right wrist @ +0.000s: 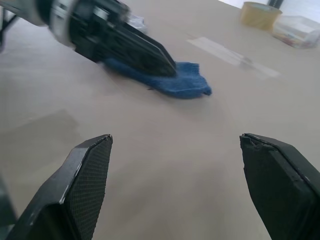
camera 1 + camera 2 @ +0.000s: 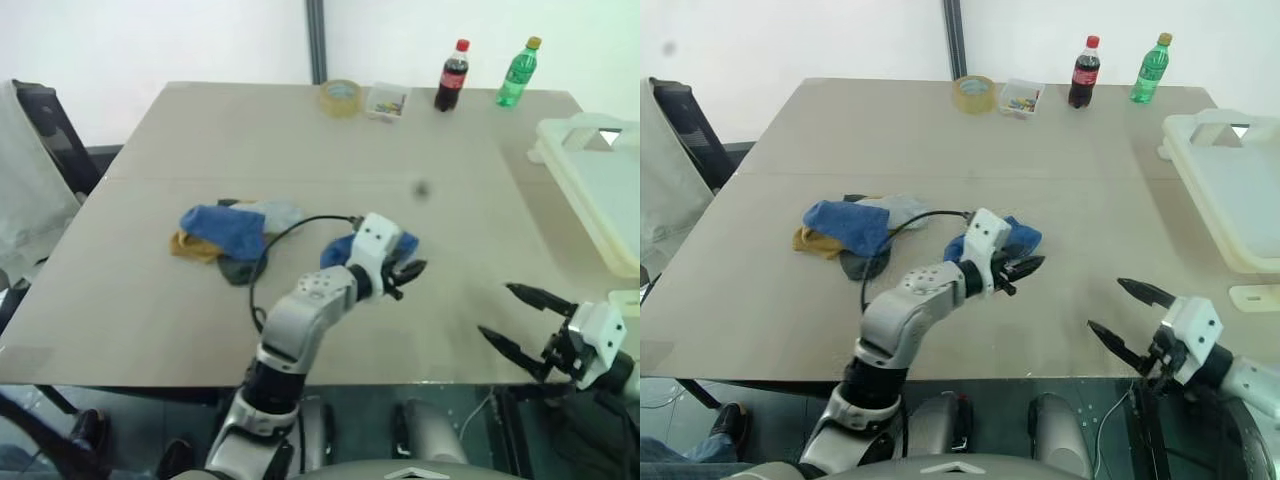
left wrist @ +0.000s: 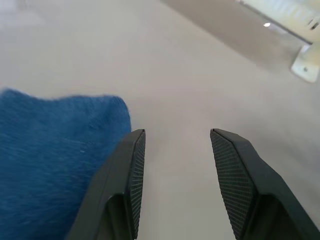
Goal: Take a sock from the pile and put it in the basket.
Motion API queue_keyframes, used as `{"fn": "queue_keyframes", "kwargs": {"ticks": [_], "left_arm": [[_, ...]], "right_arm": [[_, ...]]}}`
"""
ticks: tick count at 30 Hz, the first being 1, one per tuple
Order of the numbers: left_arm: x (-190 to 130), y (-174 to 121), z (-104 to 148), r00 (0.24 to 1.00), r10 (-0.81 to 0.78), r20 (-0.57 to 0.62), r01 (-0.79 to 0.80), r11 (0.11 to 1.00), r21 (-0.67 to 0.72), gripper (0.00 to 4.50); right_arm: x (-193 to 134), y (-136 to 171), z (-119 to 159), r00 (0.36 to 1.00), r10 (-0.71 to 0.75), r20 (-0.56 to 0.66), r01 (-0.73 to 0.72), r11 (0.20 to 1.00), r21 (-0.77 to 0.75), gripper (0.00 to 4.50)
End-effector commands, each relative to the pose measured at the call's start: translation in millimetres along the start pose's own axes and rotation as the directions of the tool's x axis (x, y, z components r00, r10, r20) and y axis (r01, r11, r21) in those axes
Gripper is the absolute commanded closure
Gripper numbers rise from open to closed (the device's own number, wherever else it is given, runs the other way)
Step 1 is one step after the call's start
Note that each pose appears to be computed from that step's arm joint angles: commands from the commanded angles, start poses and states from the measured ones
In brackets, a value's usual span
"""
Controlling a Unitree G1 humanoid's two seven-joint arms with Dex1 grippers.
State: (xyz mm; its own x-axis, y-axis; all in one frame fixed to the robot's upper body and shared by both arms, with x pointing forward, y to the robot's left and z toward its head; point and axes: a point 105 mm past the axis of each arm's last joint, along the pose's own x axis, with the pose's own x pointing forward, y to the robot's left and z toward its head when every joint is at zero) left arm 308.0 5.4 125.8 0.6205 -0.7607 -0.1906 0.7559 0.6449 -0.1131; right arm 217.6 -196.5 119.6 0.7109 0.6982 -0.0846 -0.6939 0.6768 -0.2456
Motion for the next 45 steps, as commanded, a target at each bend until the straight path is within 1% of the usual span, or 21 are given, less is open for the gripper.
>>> {"fn": "queue_keyframes", "kwargs": {"ticks": [1, 4, 7, 9, 12, 14, 17, 20, 21, 22, 24, 27, 28, 32, 37, 41, 44, 45], "left_arm": [[-30.4, 4.9, 20.6, 0.992, -0.035, 0.122, 0.029, 0.998, 0.050, 2.30], [-57.7, 24.3, 12.4, 0.993, -0.006, 0.119, 0.000, 0.999, 0.053, 2.30], [-84.1, 47.1, 1.6, 0.993, 0.072, 0.097, -0.083, 0.990, 0.115, 2.30], [-95.4, 50.0, -2.5, 0.992, 0.076, 0.098, -0.090, 0.986, 0.139, 2.30], [-103.9, 57.4, -7.0, 0.990, 0.106, 0.097, -0.124, 0.970, 0.211, 2.30], [-103.3, 63.9, -7.5, 0.985, 0.129, 0.112, -0.149, 0.968, 0.200, 2.30], [-94.7, 69.0, -9.4, 0.983, 0.143, 0.119, -0.163, 0.971, 0.175, 2.30], [-85.3, 71.4, -11.4, 0.981, 0.156, 0.118, -0.174, 0.973, 0.155, 2.19], [-83.1, 71.3, -11.7, 0.981, 0.156, 0.116, -0.173, 0.974, 0.146, 2.19], [-81.3, 69.4, -12.8, 0.983, 0.148, 0.111, -0.163, 0.976, 0.143, 2.19], [-79.8, 65.6, -16.7, 0.986, 0.134, 0.098, -0.146, 0.980, 0.136, 2.19], [-80.1, 62.9, -25.7, 0.990, 0.123, 0.072, -0.131, 0.984, 0.123, 2.19], [-80.3, 62.2, -28.8, 0.991, 0.119, 0.060, -0.125, 0.984, 0.124, 2.19], [-80.6, 63.1, -34.3, 0.993, 0.114, 0.037, -0.118, 0.984, 0.131, 2.19], [-80.5, 67.3, -33.9, 0.992, 0.123, 0.036, -0.127, 0.982, 0.139, 2.19], [-85.2, 61.9, -34.5, 0.993, 0.113, 0.037, -0.117, 0.984, 0.135, 2.19], [-90.3, 57.9, -36.3, 0.993, 0.109, 0.034, -0.113, 0.985, 0.132, 2.19], [-92.0, 57.8, -36.9, 0.993, 0.113, 0.031, -0.116, 0.984, 0.134, 2.19]], "right_arm": [[28.5, -0.8, 1.8, 1.000, -0.019, 0.006, 0.019, 0.999, 0.040, 0.30], [61.4, -6.1, -11.0, 0.998, -0.032, -0.057, 0.035, 0.997, 0.062, 0.30], [96.0, -15.5, -19.9, 0.994, -0.069, -0.091, 0.087, 0.974, 0.210, 0.30], [112.4, -18.4, -20.6, 0.992, -0.079, -0.102, 0.104, 0.957, 0.270, 0.30], [134.1, -20.4, -14.7, 0.995, -0.077, -0.070, 0.098, 0.917, 0.386, 0.30], [143.2, -23.5, -14.7, 0.993, -0.085, -0.081, 0.112, 0.889, 0.445, 0.30], [148.9, -20.6, -17.2, 0.993, -0.055, -0.109, 0.101, 0.871, 0.481, 0.30], [151.1, -13.4, -17.2, 0.993, -0.020, -0.116, 0.075, 0.867, 0.493, 1.20], [150.8, -10.9, -17.6, 0.993, -0.009, -0.121, 0.068, 0.868, 0.493, 1.60], [149.7, -8.3, -18.1, 0.992, -0.001, -0.128, 0.063, 0.873, 0.484, 2.22], [146.4, -2.9, -19.0, 0.990, 0.019, -0.139, 0.050, 0.879, 0.474, 3.27], [143.7, -1.7, -18.8, 0.990, 0.006, -0.143, 0.063, 0.877, 0.475, 4.34], [143.9, -2.4, -18.0, 0.990, -0.005, -0.140, 0.072, 0.877, 0.475, 4.44], [146.5, -1.9, -16.5, 0.991, -0.023, -0.135, 0.086, 0.869, 0.486, 4.44], [144.9, -1.1, -16.3, 0.990, -0.052, -0.131, 0.112, 0.851, 0.513, 4.44], [128.5, 12.4, -12.3, 0.992, 0.005, -0.127, 0.065, 0.840, 0.539, 4.44], [109.4, 19.8, -11.0, 0.989, 0.008, -0.148, 0.075, 0.834, 0.547, 4.44], [101.0, 21.7, -10.9, 0.988, -0.009, -0.155, 0.098, 0.812, 0.575, 4.44]]}}
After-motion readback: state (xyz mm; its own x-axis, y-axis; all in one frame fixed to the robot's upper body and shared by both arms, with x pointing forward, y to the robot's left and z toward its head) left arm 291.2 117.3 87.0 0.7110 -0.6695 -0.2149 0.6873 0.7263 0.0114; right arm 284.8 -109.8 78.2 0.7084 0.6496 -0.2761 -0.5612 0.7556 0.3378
